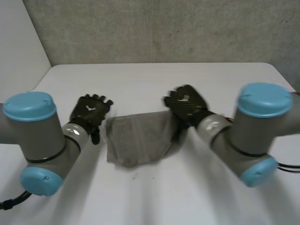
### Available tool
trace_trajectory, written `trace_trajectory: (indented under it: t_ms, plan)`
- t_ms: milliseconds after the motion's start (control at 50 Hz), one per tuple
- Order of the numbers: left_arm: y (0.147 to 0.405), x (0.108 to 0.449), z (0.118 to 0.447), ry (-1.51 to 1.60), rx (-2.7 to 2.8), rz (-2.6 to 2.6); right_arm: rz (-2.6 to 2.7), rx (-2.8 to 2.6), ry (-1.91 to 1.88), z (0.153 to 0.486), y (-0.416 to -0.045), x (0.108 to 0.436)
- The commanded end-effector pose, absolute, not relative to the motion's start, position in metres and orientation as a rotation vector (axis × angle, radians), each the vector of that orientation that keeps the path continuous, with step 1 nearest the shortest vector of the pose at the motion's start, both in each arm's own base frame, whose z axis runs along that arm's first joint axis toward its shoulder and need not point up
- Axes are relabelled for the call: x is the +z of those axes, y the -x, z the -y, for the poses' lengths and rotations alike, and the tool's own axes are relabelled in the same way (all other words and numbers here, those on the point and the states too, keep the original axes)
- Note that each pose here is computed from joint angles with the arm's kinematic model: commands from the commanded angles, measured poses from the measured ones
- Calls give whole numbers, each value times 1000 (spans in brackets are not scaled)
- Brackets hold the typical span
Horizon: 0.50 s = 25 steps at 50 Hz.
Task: Fold the towel.
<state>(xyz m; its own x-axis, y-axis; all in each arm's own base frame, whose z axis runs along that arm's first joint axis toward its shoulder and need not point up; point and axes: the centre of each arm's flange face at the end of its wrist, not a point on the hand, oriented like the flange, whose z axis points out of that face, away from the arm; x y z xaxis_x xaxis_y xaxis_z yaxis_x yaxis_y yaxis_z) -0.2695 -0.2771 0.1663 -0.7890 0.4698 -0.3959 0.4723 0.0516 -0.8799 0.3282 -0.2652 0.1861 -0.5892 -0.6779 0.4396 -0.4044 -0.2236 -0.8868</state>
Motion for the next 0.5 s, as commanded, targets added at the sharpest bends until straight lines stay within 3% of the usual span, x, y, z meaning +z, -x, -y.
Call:
trace_trajectory:
  t_ms: [20, 160, 240, 340, 380, 440, 480, 500]
  plan:
    - [237, 175, 290, -859, -1863, -2266, -1550, -1793, 1478, 209, -405, 191]
    - [226, 179, 290, -824, -1856, -2267, -1350, -1558, 1696, 152, -444, 133]
    - [227, 181, 291, -823, -1865, -2263, -1327, -1543, 1728, 150, -446, 125]
    - [230, 186, 292, -826, -1895, -2248, -1370, -1601, 1701, 156, -441, 140]
    - [237, 193, 292, -838, -1937, -2226, -1424, -1660, 1624, 158, -432, 167]
    - [241, 197, 292, -842, -1960, -2214, -1476, -1682, 1547, 164, -425, 179]
    - [254, 206, 289, -873, -2021, -2188, -1638, -1710, 1302, 199, -401, 201]
    - [255, 206, 289, -873, -2022, -2188, -1639, -1710, 1301, 199, -401, 201]
